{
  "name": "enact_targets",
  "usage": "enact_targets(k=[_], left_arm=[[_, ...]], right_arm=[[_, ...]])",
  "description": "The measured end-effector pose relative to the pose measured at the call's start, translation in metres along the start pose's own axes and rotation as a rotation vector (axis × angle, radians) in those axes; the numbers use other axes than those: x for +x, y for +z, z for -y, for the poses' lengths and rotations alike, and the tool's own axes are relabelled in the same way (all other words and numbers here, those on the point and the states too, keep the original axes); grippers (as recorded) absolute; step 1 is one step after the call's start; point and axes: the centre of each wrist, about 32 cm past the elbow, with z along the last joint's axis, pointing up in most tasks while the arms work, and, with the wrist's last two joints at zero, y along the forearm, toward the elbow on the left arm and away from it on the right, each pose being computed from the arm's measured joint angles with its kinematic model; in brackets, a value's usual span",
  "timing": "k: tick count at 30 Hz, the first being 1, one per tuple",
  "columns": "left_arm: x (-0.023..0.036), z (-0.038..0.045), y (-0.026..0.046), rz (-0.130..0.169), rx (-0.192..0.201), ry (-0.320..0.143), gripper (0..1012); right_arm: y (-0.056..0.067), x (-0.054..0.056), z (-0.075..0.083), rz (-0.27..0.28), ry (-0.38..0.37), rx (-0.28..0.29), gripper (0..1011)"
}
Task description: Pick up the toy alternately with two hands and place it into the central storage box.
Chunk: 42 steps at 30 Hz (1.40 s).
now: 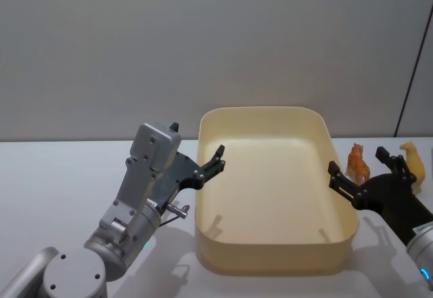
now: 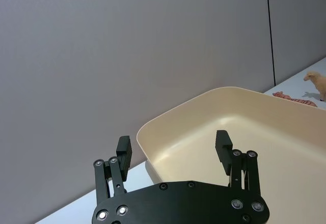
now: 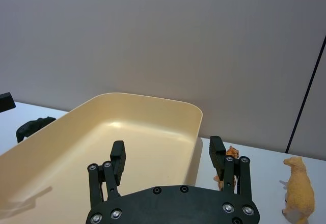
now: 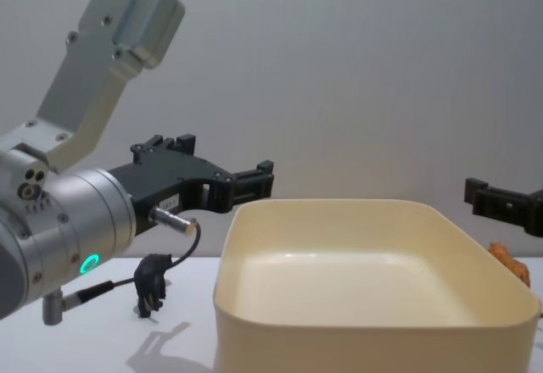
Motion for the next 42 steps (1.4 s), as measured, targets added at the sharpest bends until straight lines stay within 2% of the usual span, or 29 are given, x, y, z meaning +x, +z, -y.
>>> enact_targets(k=[42], left_arm=[[0.0000, 0.0000, 0.0000, 0.000, 0.000, 0.000, 1001]], right_arm=[[0.0000, 0.0000, 0.0000, 0.000, 0.000, 0.000, 1001]])
